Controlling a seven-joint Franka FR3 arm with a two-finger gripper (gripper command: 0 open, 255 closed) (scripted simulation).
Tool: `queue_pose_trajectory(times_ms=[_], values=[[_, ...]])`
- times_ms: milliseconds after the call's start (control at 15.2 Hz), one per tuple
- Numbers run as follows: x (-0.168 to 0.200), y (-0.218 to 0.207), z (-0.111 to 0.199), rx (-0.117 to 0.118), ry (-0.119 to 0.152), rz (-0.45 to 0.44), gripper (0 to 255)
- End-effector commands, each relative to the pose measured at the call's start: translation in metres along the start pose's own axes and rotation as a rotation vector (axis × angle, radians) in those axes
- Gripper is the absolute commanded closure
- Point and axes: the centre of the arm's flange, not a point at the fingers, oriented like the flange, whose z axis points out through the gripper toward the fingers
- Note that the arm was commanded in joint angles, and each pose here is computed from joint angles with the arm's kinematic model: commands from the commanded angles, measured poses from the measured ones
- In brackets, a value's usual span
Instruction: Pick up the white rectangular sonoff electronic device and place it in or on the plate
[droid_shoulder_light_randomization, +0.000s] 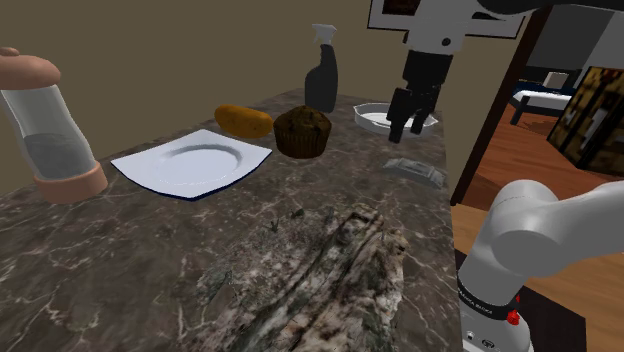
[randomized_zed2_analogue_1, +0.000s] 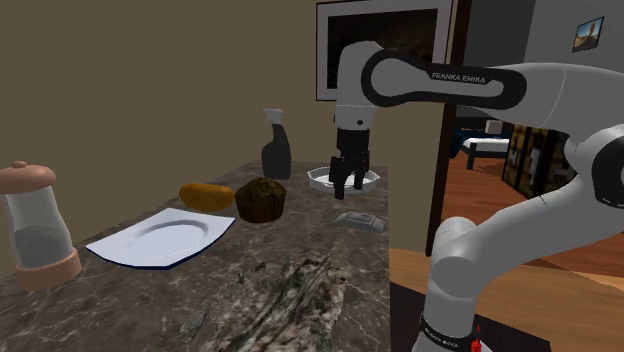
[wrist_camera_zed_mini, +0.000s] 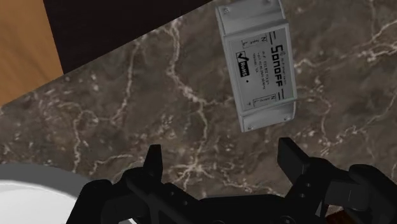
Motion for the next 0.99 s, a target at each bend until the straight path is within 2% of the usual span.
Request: queue_pose_trajectory(times_ms=[0, 198, 660, 924], values=[[-0.019, -0.018, -0.001, 0.004, -0.015, -0.020, 0], [-0.041, -0.041, -0.005, 0.010, -0.032, -0.046, 0], [-0.042, -0.041, 0.032, 0.010, -0.032, -0.046, 0], [-0.042, -0.041, 0.035, 0.010, -0.032, -0.046, 0]])
